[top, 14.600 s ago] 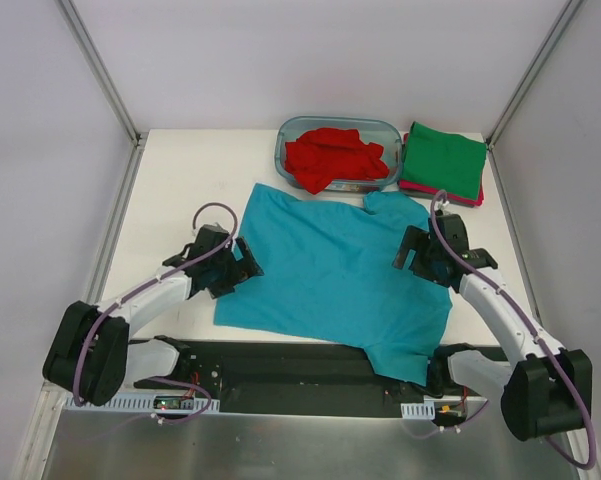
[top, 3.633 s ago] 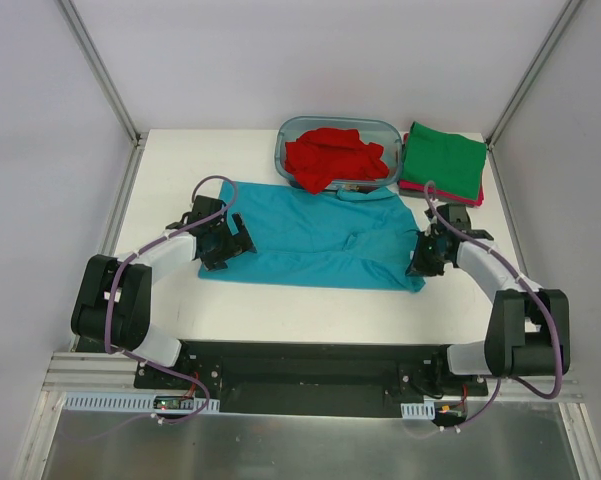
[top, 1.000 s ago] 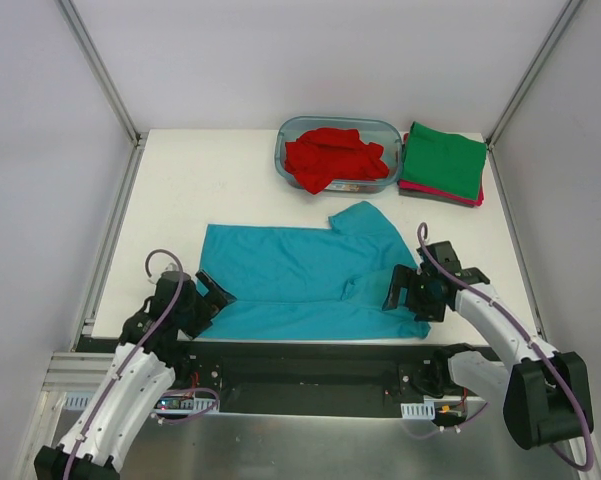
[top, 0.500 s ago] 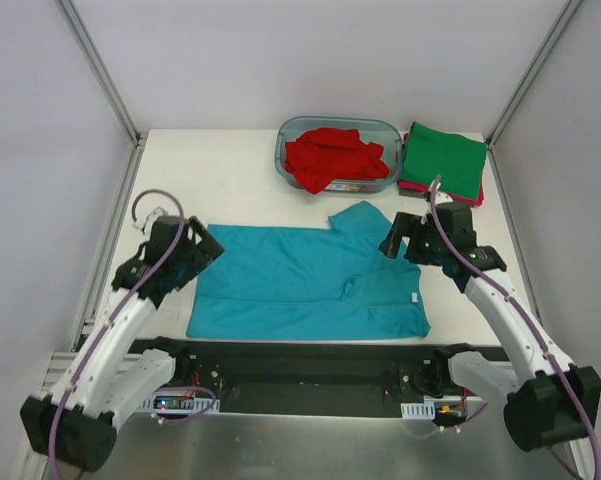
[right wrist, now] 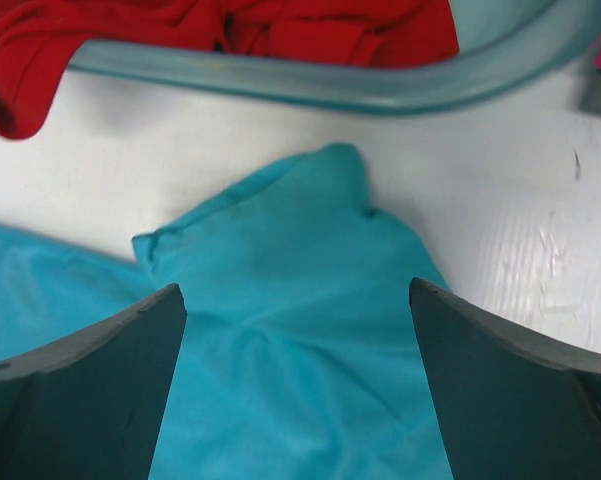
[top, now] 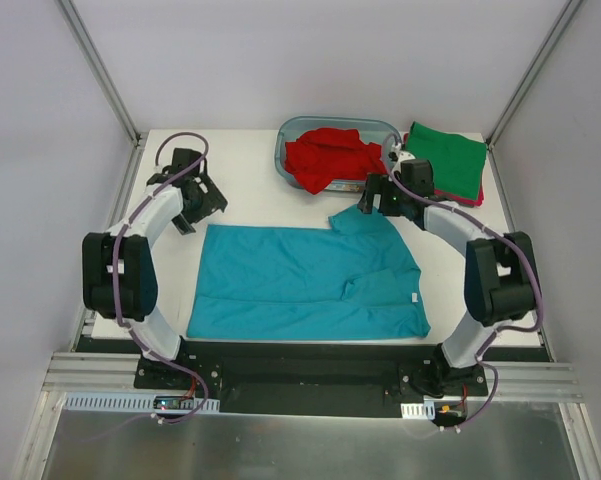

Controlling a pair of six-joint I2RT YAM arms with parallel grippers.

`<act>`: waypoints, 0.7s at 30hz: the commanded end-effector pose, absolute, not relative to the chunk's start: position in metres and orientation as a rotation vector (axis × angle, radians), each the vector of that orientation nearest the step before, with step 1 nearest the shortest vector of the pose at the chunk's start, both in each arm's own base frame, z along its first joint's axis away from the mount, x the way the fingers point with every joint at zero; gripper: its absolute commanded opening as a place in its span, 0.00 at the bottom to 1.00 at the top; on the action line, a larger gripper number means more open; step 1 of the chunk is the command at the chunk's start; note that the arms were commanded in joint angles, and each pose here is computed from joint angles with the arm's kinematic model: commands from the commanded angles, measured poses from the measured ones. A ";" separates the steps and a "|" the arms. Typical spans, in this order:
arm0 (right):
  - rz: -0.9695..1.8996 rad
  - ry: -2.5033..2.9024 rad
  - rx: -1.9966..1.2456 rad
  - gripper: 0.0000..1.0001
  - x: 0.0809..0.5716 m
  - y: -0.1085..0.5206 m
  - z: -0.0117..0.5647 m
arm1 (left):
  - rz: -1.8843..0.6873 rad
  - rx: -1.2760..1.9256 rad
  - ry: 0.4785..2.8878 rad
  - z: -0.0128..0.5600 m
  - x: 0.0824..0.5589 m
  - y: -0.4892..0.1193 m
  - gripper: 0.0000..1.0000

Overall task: Fold and stack the t-shirts
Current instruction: Grap the side of the flattened tshirt furthest away from the robot with both arms

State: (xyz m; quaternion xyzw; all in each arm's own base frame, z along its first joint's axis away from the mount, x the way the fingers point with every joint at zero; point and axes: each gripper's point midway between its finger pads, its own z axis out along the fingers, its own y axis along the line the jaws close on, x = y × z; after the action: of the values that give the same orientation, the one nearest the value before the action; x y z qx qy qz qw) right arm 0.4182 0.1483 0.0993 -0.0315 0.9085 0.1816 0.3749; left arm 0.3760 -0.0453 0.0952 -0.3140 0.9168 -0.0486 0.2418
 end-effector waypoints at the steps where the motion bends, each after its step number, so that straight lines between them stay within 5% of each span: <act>1: 0.492 2.172 -0.146 0.96 0.464 0.161 0.115 | -0.130 -0.866 2.511 0.094 0.395 -0.030 0.90; 13: 0.629 2.231 -0.235 0.99 0.470 0.184 0.077 | -0.046 -0.952 2.629 0.034 0.397 -0.026 0.72; 21: 0.650 2.241 -0.271 0.84 0.469 0.189 0.070 | -0.021 -1.001 2.655 0.016 0.396 -0.025 0.61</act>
State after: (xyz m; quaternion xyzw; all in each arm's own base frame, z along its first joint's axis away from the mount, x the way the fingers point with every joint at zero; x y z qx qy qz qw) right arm 0.4552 0.1799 0.0475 -0.0800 0.9006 0.2374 0.3552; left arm 0.3939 -0.0255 0.0211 -0.3397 0.9269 -0.0119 0.1594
